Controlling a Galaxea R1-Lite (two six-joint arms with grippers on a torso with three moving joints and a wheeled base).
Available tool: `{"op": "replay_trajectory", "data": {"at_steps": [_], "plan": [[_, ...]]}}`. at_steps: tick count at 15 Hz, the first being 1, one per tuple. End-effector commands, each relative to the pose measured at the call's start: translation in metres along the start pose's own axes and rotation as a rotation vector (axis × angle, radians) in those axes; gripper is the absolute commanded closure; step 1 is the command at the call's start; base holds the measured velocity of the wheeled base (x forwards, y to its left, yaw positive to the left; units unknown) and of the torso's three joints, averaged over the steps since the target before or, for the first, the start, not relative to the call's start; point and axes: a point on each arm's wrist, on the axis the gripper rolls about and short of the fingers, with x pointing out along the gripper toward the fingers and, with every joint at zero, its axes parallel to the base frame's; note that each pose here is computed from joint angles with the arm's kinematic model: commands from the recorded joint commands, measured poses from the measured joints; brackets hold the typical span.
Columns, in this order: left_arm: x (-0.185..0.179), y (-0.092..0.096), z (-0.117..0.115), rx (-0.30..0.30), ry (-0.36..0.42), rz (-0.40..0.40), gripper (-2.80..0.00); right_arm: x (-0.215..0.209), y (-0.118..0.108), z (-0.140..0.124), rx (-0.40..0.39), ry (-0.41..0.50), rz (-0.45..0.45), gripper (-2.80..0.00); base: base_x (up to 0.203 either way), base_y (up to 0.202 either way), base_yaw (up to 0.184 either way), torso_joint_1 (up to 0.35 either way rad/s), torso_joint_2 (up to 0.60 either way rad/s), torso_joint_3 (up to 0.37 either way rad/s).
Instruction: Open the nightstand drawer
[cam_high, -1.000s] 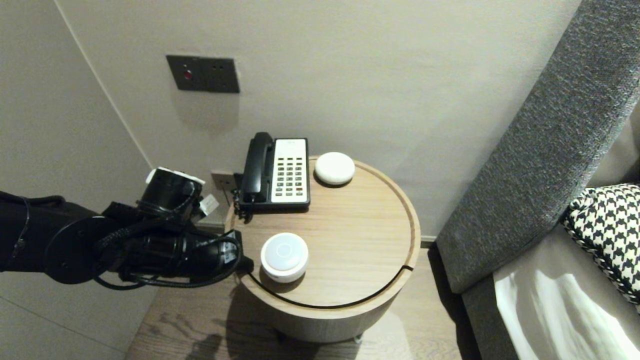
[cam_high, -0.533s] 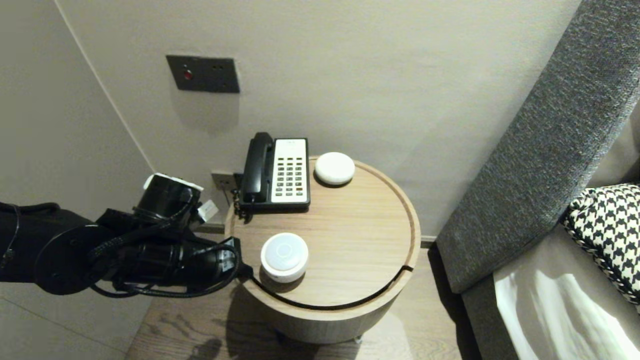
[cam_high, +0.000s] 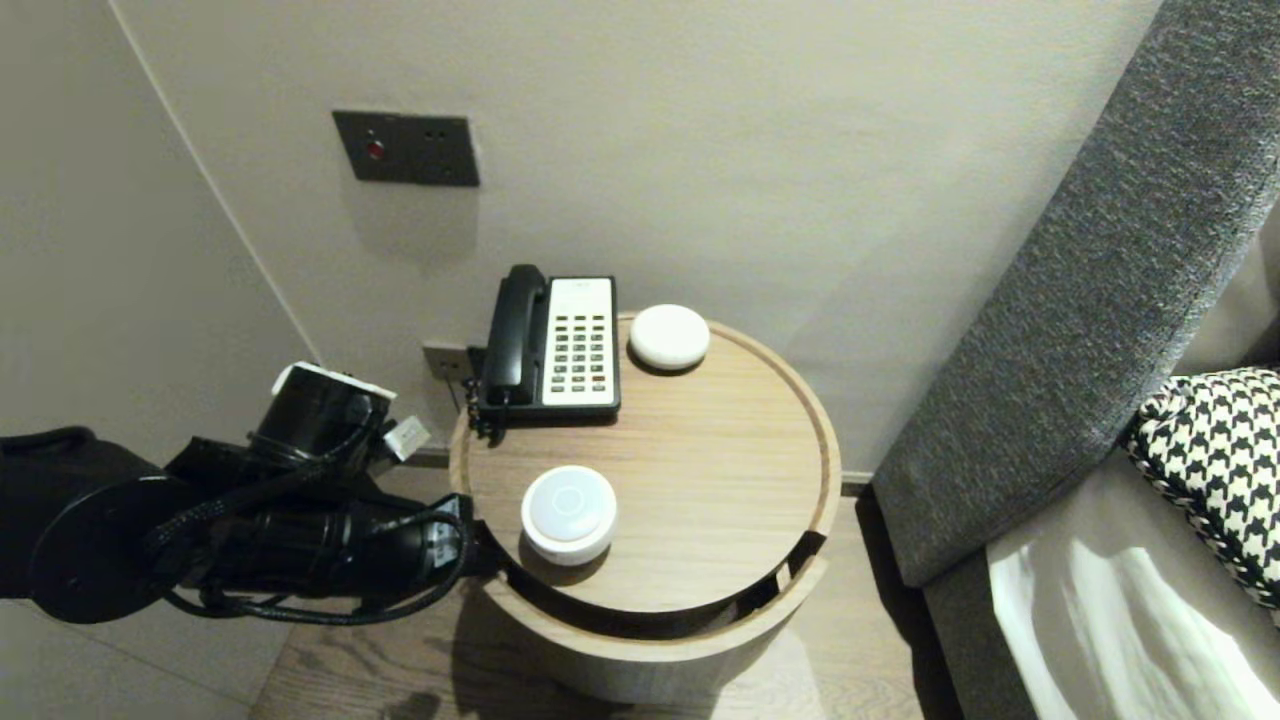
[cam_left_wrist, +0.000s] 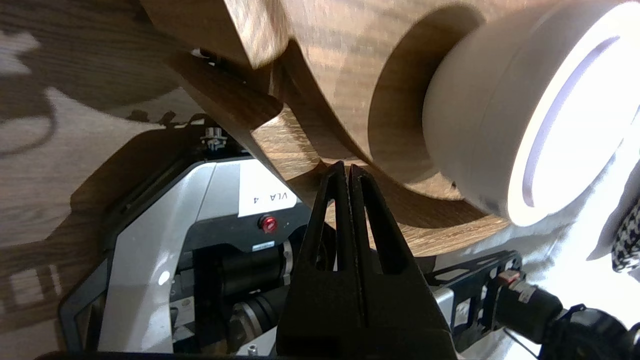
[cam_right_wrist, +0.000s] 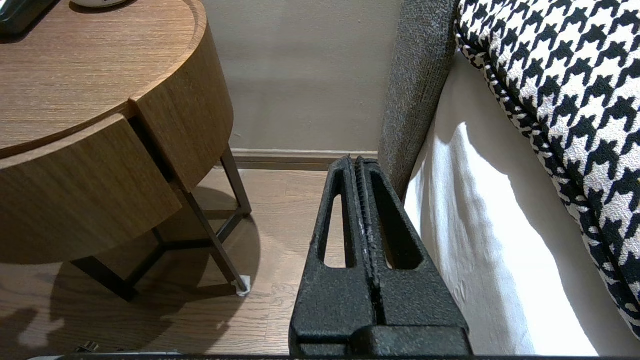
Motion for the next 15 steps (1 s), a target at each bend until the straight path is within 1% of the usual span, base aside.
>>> {"op": "replay_trajectory", "data": {"at_steps": [1,8,15], "plan": [[-0.001,0.001,-0.005,0.002,0.003,-0.005,0.00,0.002,0.000,-0.011,-0.001,0.040,-0.001,0.00,0.000,0.000,0.000,0.000,0.00,0.000],[-0.002,0.004,-0.019,0.013,0.031,-0.002,0.00,0.002,0.000,-0.011,-0.001,0.040,-0.001,0.00,0.000,0.000,0.000,0.000,0.00,0.000],[-0.013,0.004,-0.046,0.056,0.077,-0.017,0.00,0.002,0.000,-0.011,-0.001,0.040,-0.001,0.00,0.000,0.000,0.000,0.000,0.00,0.000]]}}
